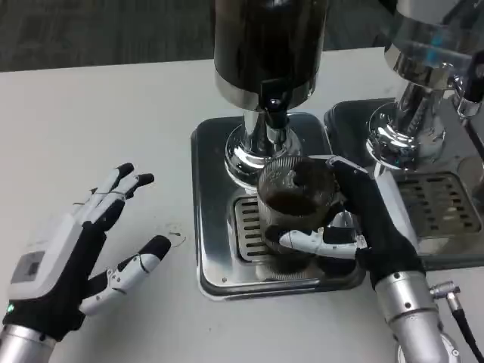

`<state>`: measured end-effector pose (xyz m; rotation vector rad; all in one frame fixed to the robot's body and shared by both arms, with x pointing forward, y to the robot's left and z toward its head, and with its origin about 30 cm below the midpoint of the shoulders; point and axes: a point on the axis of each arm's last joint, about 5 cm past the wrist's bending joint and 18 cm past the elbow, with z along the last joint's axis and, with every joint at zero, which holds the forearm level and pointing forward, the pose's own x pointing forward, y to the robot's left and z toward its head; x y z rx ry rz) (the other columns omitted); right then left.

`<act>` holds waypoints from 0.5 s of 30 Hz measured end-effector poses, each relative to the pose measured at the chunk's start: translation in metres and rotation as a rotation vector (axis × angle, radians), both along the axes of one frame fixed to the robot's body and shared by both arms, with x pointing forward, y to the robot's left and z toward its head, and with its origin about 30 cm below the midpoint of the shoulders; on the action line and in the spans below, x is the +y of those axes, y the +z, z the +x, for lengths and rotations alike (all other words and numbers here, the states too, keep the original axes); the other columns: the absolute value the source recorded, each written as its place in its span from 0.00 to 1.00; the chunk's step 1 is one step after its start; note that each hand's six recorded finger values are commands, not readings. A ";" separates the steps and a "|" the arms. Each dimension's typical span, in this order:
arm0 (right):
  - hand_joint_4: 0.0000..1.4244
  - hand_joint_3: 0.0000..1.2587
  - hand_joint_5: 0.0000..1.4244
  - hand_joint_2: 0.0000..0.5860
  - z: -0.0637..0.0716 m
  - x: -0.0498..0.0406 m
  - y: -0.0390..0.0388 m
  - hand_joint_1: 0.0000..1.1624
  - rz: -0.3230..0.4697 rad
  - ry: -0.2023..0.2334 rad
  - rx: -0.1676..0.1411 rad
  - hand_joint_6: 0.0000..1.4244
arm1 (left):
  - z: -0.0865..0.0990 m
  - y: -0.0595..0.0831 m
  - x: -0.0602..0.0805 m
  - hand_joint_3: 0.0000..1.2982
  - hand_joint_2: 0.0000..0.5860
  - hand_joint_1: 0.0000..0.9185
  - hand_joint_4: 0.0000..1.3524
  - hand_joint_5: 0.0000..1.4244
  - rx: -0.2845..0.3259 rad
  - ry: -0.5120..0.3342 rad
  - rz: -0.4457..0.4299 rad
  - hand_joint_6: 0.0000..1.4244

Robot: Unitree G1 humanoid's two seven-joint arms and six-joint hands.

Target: Grasp the cup under the faucet to collect the drink, then remove the cup.

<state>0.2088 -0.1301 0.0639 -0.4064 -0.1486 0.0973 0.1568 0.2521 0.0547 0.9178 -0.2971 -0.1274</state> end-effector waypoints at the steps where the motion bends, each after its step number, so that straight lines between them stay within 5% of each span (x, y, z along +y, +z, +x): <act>1: 0.44 0.47 0.52 0.21 -0.002 -0.0004 0.0000 0.90 0.004 0.001 0.001 0.62 | 0.000 0.000 0.000 0.14 0.38 0.00 0.01 0.14 0.001 0.000 0.000 0.07; 15: 0.45 0.47 0.53 0.22 -0.022 -0.0100 0.0077 0.88 0.010 0.009 -0.018 0.64 | 0.000 -0.001 0.000 0.12 0.37 0.00 0.00 0.11 0.010 -0.026 0.030 0.06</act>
